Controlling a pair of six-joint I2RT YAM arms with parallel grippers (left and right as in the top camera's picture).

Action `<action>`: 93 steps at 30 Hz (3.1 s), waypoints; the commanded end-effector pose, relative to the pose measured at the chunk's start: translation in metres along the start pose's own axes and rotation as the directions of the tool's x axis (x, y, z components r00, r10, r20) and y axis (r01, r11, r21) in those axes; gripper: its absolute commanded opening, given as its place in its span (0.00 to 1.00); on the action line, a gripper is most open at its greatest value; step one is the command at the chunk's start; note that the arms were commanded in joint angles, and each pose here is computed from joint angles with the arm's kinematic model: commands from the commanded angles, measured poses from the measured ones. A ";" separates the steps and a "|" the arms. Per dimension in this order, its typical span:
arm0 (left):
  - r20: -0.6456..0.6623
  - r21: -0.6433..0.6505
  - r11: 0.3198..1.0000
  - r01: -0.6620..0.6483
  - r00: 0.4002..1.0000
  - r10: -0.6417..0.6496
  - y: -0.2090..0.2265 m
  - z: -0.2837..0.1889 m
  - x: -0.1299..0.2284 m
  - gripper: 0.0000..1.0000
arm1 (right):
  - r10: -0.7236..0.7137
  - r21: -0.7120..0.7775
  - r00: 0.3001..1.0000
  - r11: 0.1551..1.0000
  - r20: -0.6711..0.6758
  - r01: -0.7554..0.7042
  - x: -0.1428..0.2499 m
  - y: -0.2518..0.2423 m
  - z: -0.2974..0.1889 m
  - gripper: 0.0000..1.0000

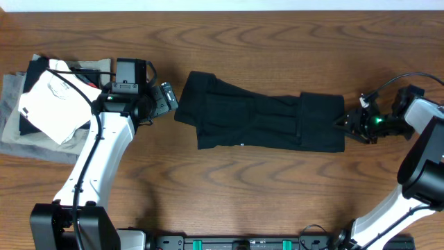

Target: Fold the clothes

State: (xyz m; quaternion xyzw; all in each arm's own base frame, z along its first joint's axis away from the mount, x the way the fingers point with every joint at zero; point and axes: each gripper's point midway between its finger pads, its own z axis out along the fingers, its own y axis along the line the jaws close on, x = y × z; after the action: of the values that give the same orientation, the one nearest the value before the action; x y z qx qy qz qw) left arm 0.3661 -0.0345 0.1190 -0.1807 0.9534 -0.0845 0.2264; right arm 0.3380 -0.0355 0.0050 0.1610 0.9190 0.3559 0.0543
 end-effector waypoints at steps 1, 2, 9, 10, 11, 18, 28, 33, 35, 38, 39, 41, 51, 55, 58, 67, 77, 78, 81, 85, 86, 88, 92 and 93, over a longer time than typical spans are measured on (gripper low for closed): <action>-0.009 -0.021 1.000 0.000 1.000 0.000 0.007 0.002 0.004 0.98 | 0.038 0.063 0.995 0.998 -0.094 -0.032 0.019 -0.031 0.028 0.47; -0.009 -0.021 1.000 0.000 1.000 0.000 0.007 0.002 0.004 0.98 | 0.037 0.063 0.995 0.998 -0.092 -0.031 0.019 -0.032 0.029 0.42; -0.013 -0.023 1.000 0.000 1.000 0.000 0.007 0.002 0.005 0.98 | 0.084 0.107 0.994 0.991 -0.070 -0.077 0.013 -0.041 0.028 0.01; -0.013 -0.023 1.000 0.000 1.000 0.000 0.007 0.002 0.005 0.98 | 0.100 0.135 0.993 0.987 -0.067 -0.090 0.013 -0.045 0.026 0.01; -0.014 -0.023 1.000 0.000 1.000 0.000 0.007 0.002 0.005 0.98 | 0.109 0.156 0.992 0.983 -0.065 -0.098 0.012 -0.048 0.025 0.01; -0.012 -0.023 1.000 0.000 1.000 0.000 0.007 0.002 0.005 0.98 | 0.123 0.284 0.992 0.952 -0.017 -0.113 -0.002 -0.052 -0.016 0.01; -0.012 -0.023 1.000 0.000 1.000 0.000 0.007 0.002 0.004 0.98 | 0.133 0.629 0.984 0.757 0.116 -0.176 0.000 -0.059 -0.108 0.01; -0.012 -0.023 1.000 0.000 1.000 0.000 0.007 0.002 0.005 0.98 | 0.145 0.669 0.971 0.704 0.191 -0.237 0.002 -0.052 -0.129 0.01; -0.012 -0.023 1.000 0.000 1.000 0.000 0.007 0.002 0.004 0.98 | 0.135 0.684 0.973 0.693 0.189 -0.229 0.005 -0.047 -0.133 0.01; -0.010 -0.021 1.000 0.000 1.000 0.000 0.007 0.002 0.004 0.98 | 0.101 0.688 0.980 0.699 0.173 -0.194 0.004 -0.035 -0.129 0.01; -0.009 -0.021 1.000 0.000 1.000 0.000 0.007 0.002 0.004 0.98 | 0.089 0.690 0.983 0.701 0.163 -0.178 0.004 -0.031 -0.125 0.01; -0.009 -0.021 1.000 0.000 1.000 0.000 0.007 0.002 0.004 0.98 | 0.072 0.695 0.988 0.704 0.139 -0.149 0.005 -0.024 -0.118 0.01; -0.009 -0.021 1.000 0.000 1.000 0.000 0.007 0.002 0.004 0.98 | -0.047 0.728 0.998 0.685 0.050 -0.005 0.004 0.016 -0.083 0.01; -0.009 -0.021 1.000 0.000 1.000 0.000 0.007 0.002 0.004 0.98 | -0.078 0.722 0.997 0.691 0.008 0.048 0.009 0.029 -0.071 0.01; -0.009 -0.021 1.000 0.000 1.000 0.000 0.007 0.002 0.004 0.98 | -0.108 0.711 0.994 0.697 -0.026 0.094 0.013 0.041 -0.059 0.01; -0.009 -0.021 1.000 0.000 1.000 0.000 0.007 0.002 0.004 0.98 | -0.180 0.662 0.980 0.724 -0.086 0.191 0.025 0.078 -0.026 0.03; -0.009 -0.021 1.000 0.000 1.000 0.000 0.007 0.002 0.004 0.98 | -0.244 0.587 0.960 0.760 -0.140 0.279 0.039 0.107 0.002 0.36; -0.009 -0.021 1.000 0.000 1.000 0.000 0.007 0.002 0.004 0.98 | -0.249 0.580 0.959 0.764 -0.137 0.282 0.038 0.109 0.003 0.36; -0.009 -0.021 1.000 0.000 1.000 0.000 0.007 0.002 0.004 0.98 | -0.247 0.578 0.962 0.771 -0.115 0.267 0.033 0.113 0.001 0.34; -0.009 -0.021 1.000 0.000 1.000 0.000 0.007 0.002 0.004 0.98 | -0.236 0.592 0.969 0.772 -0.070 0.231 0.018 0.119 -0.021 0.31; -0.009 -0.021 1.000 0.000 1.000 0.000 0.007 0.002 0.004 0.98 | -0.233 0.593 0.971 0.775 -0.056 0.220 0.014 0.121 -0.027 0.30; -0.009 -0.021 1.000 0.000 1.000 0.000 0.007 0.002 0.004 0.98 | -0.225 0.586 0.974 0.785 -0.031 0.200 0.007 0.124 -0.037 0.27; -0.009 -0.021 1.000 0.000 1.000 0.000 0.007 0.002 0.004 0.98 | -0.188 0.565 0.979 0.801 -0.075 0.197 0.019 0.119 -0.041 0.09; -0.009 -0.021 1.000 0.000 1.000 0.000 0.007 0.002 0.004 0.98 | -0.178 0.578 0.980 0.793 -0.087 0.195 0.022 0.115 -0.041 0.06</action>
State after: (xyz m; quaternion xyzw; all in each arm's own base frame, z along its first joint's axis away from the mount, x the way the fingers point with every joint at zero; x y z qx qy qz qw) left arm 0.3652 -0.0344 0.1185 -0.1808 0.9539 -0.0840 0.2244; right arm 0.3460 0.0257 0.1082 0.0723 0.9958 0.0456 0.0327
